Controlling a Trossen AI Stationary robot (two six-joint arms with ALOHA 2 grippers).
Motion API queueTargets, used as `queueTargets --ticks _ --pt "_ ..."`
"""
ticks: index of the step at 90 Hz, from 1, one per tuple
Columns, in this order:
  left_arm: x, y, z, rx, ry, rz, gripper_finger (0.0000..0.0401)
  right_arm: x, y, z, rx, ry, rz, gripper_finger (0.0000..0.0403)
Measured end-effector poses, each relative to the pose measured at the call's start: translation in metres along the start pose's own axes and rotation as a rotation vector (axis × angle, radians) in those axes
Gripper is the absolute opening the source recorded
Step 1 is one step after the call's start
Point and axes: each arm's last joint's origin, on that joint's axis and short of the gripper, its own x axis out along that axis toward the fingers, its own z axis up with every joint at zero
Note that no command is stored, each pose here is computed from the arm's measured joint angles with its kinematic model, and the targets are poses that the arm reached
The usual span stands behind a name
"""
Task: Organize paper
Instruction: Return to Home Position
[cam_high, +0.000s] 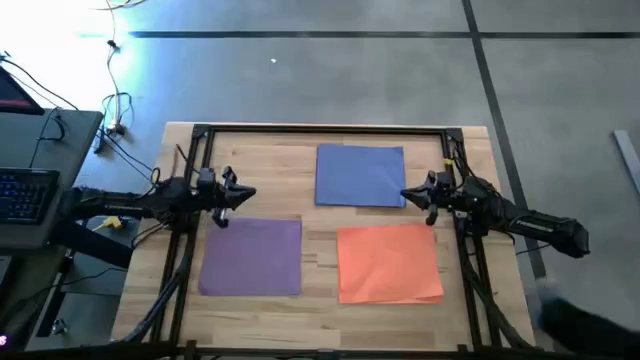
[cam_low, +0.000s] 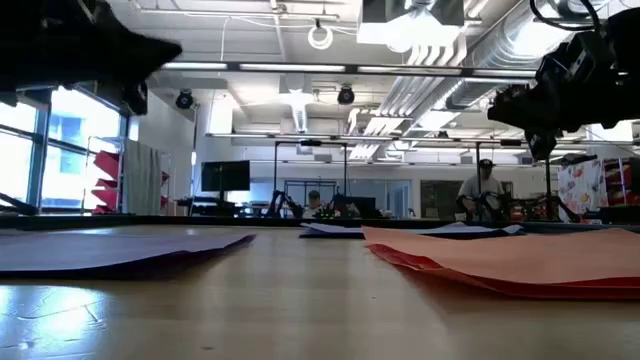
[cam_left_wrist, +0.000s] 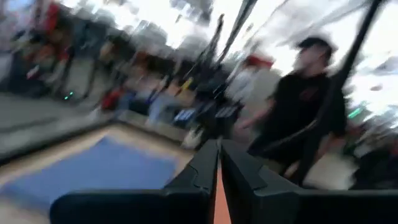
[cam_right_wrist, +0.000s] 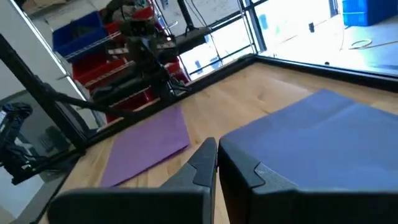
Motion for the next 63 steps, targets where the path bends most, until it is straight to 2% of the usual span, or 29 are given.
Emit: queueTargets --ticks 13,22,39,63 --pt "-0.003 0.016 -0.02 0.044 0.177 0.268 0.0001 0.0 0.0 0.0 0.0 0.001 0.0 0.0" --pt "-0.008 0.023 -0.031 0.078 0.281 0.394 0.0001 -0.002 0.004 0.0 -0.006 -0.018 0.021 0.0" --pt "-0.008 0.024 -0.033 0.114 0.315 0.402 0.0001 -0.007 0.014 0.004 -0.018 -0.102 0.117 0.0" --pt "-0.008 0.024 -0.034 0.115 0.317 0.401 0.0001 -0.007 0.022 0.0 -0.015 -0.053 0.22 0.0"
